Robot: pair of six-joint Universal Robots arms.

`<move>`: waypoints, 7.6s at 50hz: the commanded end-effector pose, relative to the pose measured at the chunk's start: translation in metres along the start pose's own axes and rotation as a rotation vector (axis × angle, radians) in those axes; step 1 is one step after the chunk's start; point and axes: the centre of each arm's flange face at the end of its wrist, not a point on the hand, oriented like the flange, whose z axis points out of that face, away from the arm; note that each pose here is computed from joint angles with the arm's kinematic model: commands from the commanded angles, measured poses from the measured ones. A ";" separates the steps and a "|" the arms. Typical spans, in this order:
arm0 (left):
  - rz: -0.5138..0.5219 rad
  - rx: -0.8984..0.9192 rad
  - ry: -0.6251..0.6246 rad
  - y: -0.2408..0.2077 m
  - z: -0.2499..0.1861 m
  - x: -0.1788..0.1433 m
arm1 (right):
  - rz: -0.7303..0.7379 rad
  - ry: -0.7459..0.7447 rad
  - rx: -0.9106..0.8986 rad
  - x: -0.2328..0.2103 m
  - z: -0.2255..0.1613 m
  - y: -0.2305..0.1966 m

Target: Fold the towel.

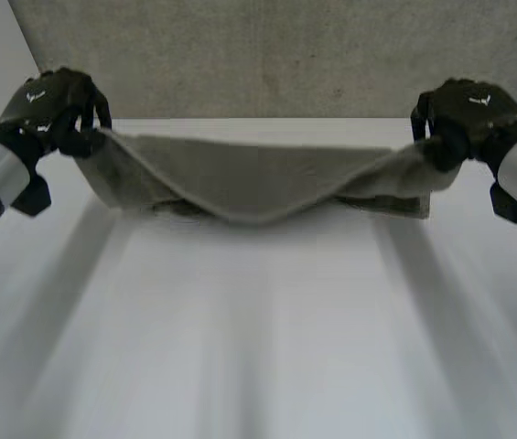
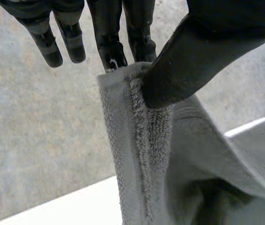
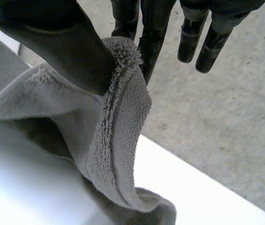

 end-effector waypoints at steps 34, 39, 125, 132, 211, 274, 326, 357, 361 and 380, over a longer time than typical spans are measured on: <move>-0.109 -0.106 0.001 0.027 -0.049 -0.015 | 0.061 -0.019 -0.141 0.035 -0.058 0.046; -0.061 -0.182 0.023 0.051 -0.033 -0.013 | 0.047 -0.041 -0.201 0.036 -0.049 0.065; 0.066 -0.425 -0.063 0.115 0.027 -0.027 | -0.163 -0.042 -0.415 0.042 0.015 0.127; 0.071 -0.432 -0.063 0.118 0.027 -0.027 | -0.203 -0.024 -0.394 0.046 0.021 0.126; 0.218 -0.513 0.069 0.129 -0.065 0.002 | -0.149 -0.133 -0.502 0.033 -0.081 0.151; 0.250 -0.435 0.043 0.103 -0.064 0.002 | -0.488 -0.456 0.035 -0.194 -0.021 0.025; 0.089 -0.370 0.406 0.103 -0.075 0.172 | -0.164 -0.269 -0.300 -0.098 -0.067 0.123; 0.305 -0.328 -0.005 0.135 -0.052 0.109 | -0.163 -0.285 -0.344 -0.104 -0.066 0.156; 0.303 -0.333 -0.026 0.135 -0.054 0.102 | -0.163 -0.285 -0.352 -0.104 -0.068 0.158; 0.290 -0.333 -0.079 0.129 -0.058 0.083 | -0.157 -0.271 -0.353 -0.099 -0.070 0.158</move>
